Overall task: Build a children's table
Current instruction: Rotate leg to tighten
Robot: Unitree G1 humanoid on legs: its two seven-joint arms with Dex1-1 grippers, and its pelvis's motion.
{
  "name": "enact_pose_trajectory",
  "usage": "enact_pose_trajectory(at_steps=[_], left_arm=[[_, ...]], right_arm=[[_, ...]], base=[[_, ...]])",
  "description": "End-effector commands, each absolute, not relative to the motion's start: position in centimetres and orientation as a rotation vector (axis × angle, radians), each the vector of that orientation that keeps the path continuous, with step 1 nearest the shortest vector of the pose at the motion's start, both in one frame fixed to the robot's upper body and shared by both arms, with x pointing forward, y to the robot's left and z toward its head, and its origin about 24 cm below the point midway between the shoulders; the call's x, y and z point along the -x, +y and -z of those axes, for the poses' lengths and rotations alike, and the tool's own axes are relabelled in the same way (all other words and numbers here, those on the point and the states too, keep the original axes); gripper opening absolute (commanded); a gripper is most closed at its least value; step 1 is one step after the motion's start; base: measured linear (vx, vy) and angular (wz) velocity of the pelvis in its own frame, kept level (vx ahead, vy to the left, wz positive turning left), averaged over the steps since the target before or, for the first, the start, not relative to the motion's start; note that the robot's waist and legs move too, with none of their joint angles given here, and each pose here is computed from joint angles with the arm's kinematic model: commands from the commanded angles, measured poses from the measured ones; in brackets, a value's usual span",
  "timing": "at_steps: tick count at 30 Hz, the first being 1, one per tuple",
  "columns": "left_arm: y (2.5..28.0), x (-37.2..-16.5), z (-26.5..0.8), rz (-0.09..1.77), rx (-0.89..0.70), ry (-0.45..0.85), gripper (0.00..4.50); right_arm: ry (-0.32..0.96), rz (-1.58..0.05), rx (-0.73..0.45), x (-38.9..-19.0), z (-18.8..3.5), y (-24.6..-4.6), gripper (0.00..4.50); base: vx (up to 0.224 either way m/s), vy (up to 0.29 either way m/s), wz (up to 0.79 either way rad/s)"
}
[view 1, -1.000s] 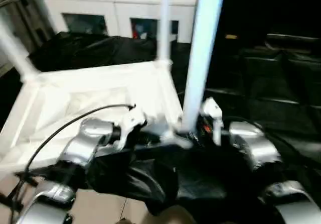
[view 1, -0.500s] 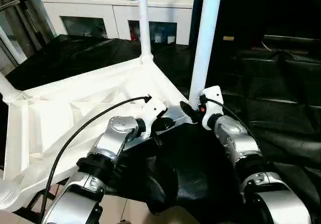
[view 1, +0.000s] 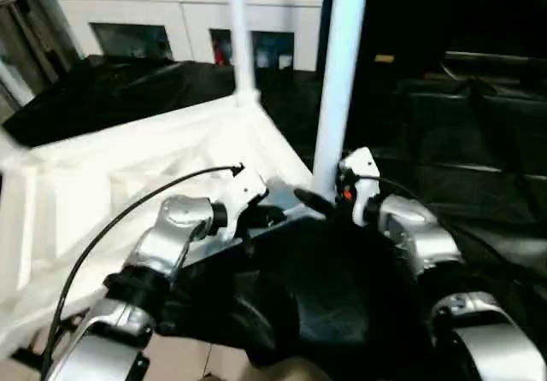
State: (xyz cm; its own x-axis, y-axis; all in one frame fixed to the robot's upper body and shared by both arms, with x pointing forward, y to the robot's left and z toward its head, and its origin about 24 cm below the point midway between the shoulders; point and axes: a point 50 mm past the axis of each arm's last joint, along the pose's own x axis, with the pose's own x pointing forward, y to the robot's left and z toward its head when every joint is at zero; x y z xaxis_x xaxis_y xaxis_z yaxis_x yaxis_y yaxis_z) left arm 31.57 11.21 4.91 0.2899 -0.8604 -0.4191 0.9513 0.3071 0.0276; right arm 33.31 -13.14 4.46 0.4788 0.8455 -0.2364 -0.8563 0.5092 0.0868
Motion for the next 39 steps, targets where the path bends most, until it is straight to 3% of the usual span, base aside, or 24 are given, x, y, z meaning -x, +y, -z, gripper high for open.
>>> enact_pose_trajectory(at_steps=[1, 7, 21, 29, 35, 39], left_arm=[[10.3, -31.2, -5.5, 1.313, -0.317, 0.315, 0.0], [11.7, -30.8, -5.7, 1.377, -0.325, 0.327, 0.0], [13.8, -29.7, -5.9, 1.476, -0.297, 0.377, 0.0], [13.8, -29.7, -5.8, 1.468, -0.296, 0.378, 0.0], [12.4, -31.3, -5.5, 1.26, -0.309, 0.312, 0.0], [11.1, -32.1, -5.6, 1.16, -0.28, 0.283, 0.0]], right_arm=[[0.227, -1.228, 0.064, -32.4, -5.0, -11.3, 3.84], [0.232, -1.312, 0.085, -31.7, -5.3, -12.7, 3.84], [0.293, -1.488, 0.078, -30.2, -5.4, -13.8, 2.48], [0.302, -1.495, 0.076, -30.0, -5.2, -13.5, 2.11], [0.311, -1.354, 0.028, -29.9, -3.6, -12.0, 2.04], [0.353, -1.119, 0.017, -30.8, -2.0, -10.7, 2.01]], base=[[0.0, 0.0, 0.0], [0.0, 0.0, 0.0], [0.0, 0.0, 0.0], [0.0, 0.0, 0.0], [0.0, 0.0, 0.0], [0.0, 0.0, 0.0]])
